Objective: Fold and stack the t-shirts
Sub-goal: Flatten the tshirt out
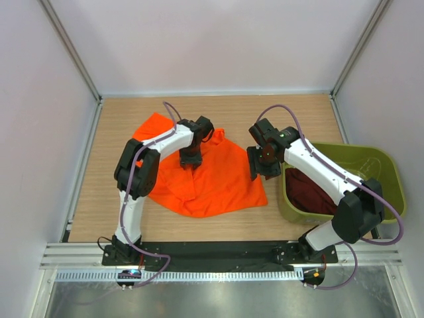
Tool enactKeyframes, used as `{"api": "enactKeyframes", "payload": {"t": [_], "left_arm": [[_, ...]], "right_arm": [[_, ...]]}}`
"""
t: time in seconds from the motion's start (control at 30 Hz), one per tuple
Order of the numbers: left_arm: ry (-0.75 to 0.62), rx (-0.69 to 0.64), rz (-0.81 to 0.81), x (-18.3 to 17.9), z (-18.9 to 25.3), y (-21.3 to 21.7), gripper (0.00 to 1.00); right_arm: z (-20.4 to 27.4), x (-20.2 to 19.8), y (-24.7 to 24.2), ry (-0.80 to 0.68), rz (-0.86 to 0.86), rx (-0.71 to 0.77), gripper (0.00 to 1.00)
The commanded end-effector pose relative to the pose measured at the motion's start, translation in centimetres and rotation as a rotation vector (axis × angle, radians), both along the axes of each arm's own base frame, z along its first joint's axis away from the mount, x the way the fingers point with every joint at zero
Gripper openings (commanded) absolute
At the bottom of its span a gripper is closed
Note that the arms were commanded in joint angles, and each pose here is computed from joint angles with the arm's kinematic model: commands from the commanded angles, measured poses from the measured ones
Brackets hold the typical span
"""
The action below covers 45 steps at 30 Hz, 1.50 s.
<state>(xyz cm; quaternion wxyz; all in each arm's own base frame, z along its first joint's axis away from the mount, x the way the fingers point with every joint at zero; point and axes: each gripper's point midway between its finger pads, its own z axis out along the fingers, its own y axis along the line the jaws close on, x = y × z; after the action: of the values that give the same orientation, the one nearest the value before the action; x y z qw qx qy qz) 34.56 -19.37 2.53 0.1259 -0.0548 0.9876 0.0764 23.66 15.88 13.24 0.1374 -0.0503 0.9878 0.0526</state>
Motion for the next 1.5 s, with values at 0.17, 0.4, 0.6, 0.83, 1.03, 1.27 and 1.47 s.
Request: {"api": "enactKeyframes", "payload": {"t": [0.17, 0.4, 0.6, 0.83, 1.03, 1.27, 1.47], "left_arm": [[-0.029, 0.028, 0.024, 1.2, 0.6, 0.3, 0.40], [-0.045, 0.028, 0.024, 1.2, 0.9, 0.7, 0.20], [-0.045, 0.033, 0.034, 0.8, 1.2, 1.9, 0.00], [-0.077, 0.090, 0.126, -1.7, 5.0, 9.3, 0.00], [-0.110, 0.081, 0.209, -5.2, 8.6, 14.9, 0.00], [-0.096, -0.005, 0.305, -9.9, 8.5, 15.8, 0.00], [-0.122, -0.011, 0.459, -10.0, 9.2, 19.7, 0.00]], "right_arm": [[1.3, 0.8, 0.2, -0.055, 0.005, 0.015, 0.57], [1.1, 0.6, 0.1, -0.047, 0.005, 0.012, 0.57], [0.8, 0.5, 0.5, -0.033, 0.009, 0.023, 0.58], [-2.0, -1.2, 1.0, 0.108, 0.080, 0.006, 0.57], [-5.5, -2.3, 2.7, 0.186, 0.170, -0.029, 0.43], [-9.7, -0.1, 7.3, 0.199, 0.215, -0.063, 0.43], [-10.5, 3.0, 13.2, 0.154, 0.262, -0.022, 0.44]]}}
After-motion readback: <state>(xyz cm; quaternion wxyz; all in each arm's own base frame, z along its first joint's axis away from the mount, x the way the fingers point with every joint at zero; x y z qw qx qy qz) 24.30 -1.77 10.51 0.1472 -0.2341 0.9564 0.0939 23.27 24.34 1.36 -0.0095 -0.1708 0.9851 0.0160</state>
